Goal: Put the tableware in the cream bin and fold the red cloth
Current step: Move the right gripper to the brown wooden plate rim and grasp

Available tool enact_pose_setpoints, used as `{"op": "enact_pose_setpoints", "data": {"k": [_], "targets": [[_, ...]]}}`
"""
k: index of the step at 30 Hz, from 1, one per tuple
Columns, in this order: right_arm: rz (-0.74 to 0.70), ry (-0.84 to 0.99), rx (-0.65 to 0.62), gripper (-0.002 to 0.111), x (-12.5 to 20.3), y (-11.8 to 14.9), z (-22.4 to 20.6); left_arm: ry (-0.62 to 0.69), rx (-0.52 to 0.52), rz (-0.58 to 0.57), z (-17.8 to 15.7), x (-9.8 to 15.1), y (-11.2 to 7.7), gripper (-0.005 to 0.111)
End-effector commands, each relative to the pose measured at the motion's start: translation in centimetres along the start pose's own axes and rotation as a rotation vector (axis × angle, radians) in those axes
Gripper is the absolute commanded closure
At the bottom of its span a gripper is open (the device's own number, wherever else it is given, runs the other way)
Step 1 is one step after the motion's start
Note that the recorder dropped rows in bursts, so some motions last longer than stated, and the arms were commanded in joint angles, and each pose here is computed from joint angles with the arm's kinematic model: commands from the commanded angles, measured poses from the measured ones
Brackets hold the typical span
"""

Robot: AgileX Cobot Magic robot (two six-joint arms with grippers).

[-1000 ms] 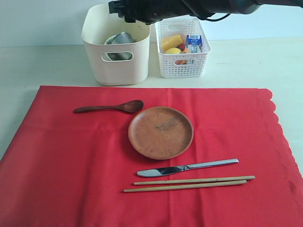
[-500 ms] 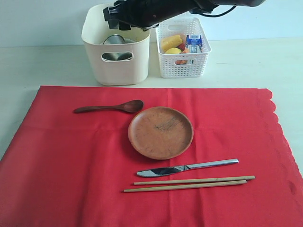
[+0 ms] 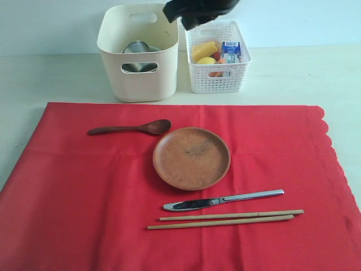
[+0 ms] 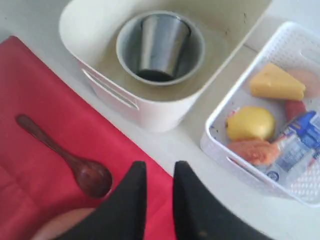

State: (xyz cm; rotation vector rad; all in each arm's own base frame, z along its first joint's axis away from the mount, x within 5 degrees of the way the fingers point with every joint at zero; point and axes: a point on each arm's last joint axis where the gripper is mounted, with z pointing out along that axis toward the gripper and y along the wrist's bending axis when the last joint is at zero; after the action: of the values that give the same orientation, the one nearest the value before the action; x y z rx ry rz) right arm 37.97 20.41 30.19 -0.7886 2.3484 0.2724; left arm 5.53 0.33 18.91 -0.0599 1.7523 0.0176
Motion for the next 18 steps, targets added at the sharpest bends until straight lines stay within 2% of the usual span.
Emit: {"op": "enact_pose_setpoints", "data": {"k": [1, 7, 15, 18], "targets": [[0.111, 0.09, 0.053, 0.108, 3.1, -3.5, -0.1, -0.005, 0.008, -0.005, 0.0, 0.0, 0.0, 0.104], [0.226, 0.233, 0.033, 0.108, 8.4, -5.6, 1.5, -0.005, 0.008, -0.005, 0.0, 0.0, 0.0, 0.104], [0.204, 0.314, -0.188, 0.108, 13.0, -3.3, 3.5, -0.005, 0.008, -0.005, 0.0, 0.0, 0.0, 0.104], [0.227, 0.332, -0.22, 0.108, 13.9, -3.0, 4.2, -0.005, 0.008, -0.005, 0.0, 0.0, 0.0, 0.104]]}}
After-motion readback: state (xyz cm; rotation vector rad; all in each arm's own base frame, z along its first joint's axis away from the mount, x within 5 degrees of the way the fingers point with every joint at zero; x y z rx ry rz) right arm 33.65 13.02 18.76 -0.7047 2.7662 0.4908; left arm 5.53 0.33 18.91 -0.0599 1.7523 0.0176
